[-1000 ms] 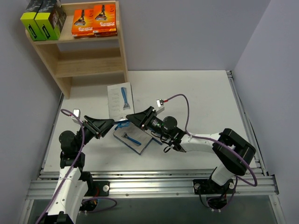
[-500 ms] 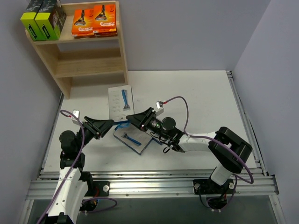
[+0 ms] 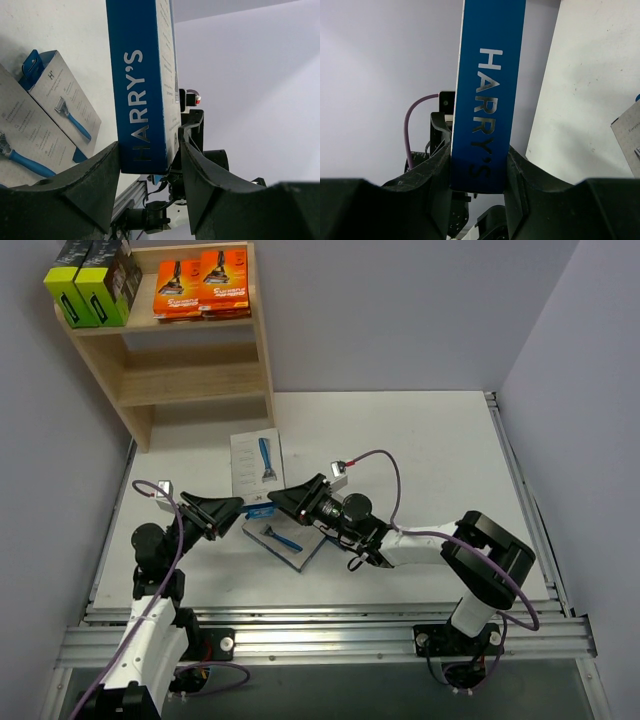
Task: Place and organize the shaving razors onto the shelf
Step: Pass the shaving razor from the right arm to the left
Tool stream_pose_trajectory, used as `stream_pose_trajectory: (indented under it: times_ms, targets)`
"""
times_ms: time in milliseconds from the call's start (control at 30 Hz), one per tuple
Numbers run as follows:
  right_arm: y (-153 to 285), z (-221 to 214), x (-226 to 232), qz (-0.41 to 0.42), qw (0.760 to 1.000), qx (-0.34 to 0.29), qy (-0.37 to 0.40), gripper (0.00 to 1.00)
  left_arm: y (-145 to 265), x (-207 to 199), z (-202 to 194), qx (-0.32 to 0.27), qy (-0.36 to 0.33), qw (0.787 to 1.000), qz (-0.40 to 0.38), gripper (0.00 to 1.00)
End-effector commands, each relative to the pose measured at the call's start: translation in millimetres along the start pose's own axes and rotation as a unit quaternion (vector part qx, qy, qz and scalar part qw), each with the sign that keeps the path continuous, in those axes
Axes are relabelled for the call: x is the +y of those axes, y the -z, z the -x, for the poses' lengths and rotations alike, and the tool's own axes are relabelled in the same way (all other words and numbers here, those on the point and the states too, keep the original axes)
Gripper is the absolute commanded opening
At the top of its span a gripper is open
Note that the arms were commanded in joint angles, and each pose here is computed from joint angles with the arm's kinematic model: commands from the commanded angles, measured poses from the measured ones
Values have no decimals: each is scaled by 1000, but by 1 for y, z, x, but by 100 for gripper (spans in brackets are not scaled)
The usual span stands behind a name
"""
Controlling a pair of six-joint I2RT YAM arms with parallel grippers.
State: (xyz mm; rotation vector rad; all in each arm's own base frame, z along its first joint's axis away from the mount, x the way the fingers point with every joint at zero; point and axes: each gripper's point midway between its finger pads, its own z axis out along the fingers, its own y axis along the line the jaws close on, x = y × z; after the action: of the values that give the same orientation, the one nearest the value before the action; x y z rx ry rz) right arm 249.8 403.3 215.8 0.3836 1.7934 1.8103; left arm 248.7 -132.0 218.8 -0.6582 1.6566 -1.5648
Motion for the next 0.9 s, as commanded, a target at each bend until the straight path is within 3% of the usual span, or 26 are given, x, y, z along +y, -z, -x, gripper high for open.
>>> stream_pose_trajectory:
  times_ms: [0, 133, 200, 267, 400, 433, 467, 633, 800, 833, 867]
  targets:
    - [10, 8, 77, 161, 987, -20, 1, 0, 0, -24, 8, -21, -8, 998, -52, 59]
    - [11, 6, 77, 161, 987, -18, 1, 0, 0, -25, 8, -20, 2, 998, -55, 52]
    - [11, 7, 76, 159, 987, -21, 4, 0, 1, -26, 9, -23, 4, 998, -56, 39]
    - [11, 7, 74, 155, 988, -20, 6, 0, 2, -27, 9, -23, 3, 998, -59, 36]
    - [10, 5, 74, 154, 988, -17, 8, 0, 3, -29, 9, -22, 1, 998, -60, 13]
    - [10, 6, 73, 152, 988, -19, 9, 0, 3, -28, 10, -23, 0, 998, -59, 3]
    - [10, 6, 73, 151, 988, -19, 11, 14, 3, -28, 10, -23, 1, 998, -57, 2]
    - [12, 12, 68, 138, 990, -24, 14, 49, 4, -38, 19, -31, -17, 997, -65, 2]
    - [17, 20, 63, 123, 992, -34, 18, 64, 2, -47, 30, -30, -33, 998, -51, 2]
    - [19, 23, 58, 117, 992, -37, 19, 73, 1, -51, 33, -30, -36, 998, -52, 2]
    - [20, 24, 57, 116, 992, -39, 20, 76, 2, -54, 37, -34, -41, 997, -55, 2]
